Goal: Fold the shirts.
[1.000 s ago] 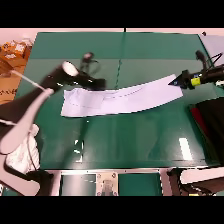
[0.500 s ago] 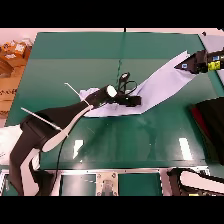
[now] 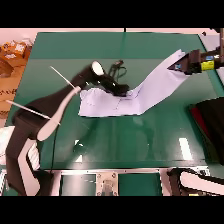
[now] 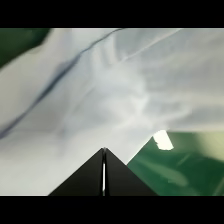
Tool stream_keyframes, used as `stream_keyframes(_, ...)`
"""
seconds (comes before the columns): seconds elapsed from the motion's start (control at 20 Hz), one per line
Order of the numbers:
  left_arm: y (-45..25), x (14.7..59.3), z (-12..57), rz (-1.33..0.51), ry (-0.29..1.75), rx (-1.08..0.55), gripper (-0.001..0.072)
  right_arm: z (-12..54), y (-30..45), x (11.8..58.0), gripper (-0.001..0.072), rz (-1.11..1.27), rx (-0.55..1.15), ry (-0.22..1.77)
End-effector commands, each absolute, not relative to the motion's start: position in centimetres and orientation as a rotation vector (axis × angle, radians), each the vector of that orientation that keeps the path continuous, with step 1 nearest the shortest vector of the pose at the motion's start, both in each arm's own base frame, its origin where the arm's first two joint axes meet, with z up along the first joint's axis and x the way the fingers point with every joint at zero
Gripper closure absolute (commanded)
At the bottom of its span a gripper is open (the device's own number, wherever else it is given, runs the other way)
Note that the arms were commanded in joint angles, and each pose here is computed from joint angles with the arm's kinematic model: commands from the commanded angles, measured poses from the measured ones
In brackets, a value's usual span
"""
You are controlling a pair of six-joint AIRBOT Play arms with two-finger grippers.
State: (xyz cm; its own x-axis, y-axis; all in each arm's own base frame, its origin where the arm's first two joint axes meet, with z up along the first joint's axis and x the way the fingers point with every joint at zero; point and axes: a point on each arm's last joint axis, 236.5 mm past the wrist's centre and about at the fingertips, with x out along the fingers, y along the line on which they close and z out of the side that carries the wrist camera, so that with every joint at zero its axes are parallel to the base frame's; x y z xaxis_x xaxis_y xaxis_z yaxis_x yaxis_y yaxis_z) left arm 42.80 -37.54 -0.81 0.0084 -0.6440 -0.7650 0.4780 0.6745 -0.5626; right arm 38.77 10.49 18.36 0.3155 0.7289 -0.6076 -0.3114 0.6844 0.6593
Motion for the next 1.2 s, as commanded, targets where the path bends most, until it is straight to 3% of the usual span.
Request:
stream_keyframes(0.0,-24.0,45.5,2.6,-0.583,1.368,0.099,0.0683,18.7,16.5,39.4,0.0695,0.767,0.483,1.017)
stream_keyframes(0.2,-11.0,46.8,7.4,-0.282,1.348,0.148,0.0682,16.4,27.8,40.0,0.0695,0.84,0.498,0.984)
stream_keyframes(0.45,-3.2,47.2,9.6,-0.14,1.318,0.056,0.0682,6.5,43.3,41.1,0.0694,0.817,0.526,0.925)
stream_keyframes(0.5,-2.4,47.0,9.6,-0.129,1.326,0.048,0.0682,3.8,45.8,40.9,0.0614,0.791,0.575,0.936)
stream_keyframes(0.55,-1.9,46.9,9.6,-0.122,1.331,0.043,0.0683,1.0,47.9,40.3,0.0402,0.773,0.621,0.98)
stream_keyframes(0.6,-1.5,46.9,9.6,-0.115,1.333,0.038,0.0682,-1.1,49.2,39.3,0.0268,0.775,0.646,1.04)
stream_keyframes(0.65,-1.2,46.9,9.5,-0.114,1.334,0.042,0.0682,-2.6,49.7,38.2,0.0261,0.788,0.642,1.097)
stream_keyframes(0.7,-1.3,46.8,9.5,-0.126,1.335,0.057,0.0682,-3.0,49.2,37.9,0.0284,0.799,0.626,1.126)
stream_keyframes(0.75,-1.3,46.9,9.5,-0.127,1.334,0.059,0.0683,-2.5,48.2,38.2,0.0397,0.809,0.628,1.149)
stream_keyframes(0.85,-1.3,46.9,9.6,-0.13,1.332,0.056,0.0682,-0.6,44.6,40.2,0.0697,0.815,0.655,1.172)
stream_keyframes(1.0,-1.3,46.9,9.6,-0.129,1.332,0.056,0.0683,2.8,37.1,42.6,0.0695,0.829,0.613,1.175)
stream_keyframes(1.15,-1.3,46.9,9.6,-0.126,1.333,0.051,0.0683,3.7,26.5,43.9,0.0695,0.666,0.59,1.147)
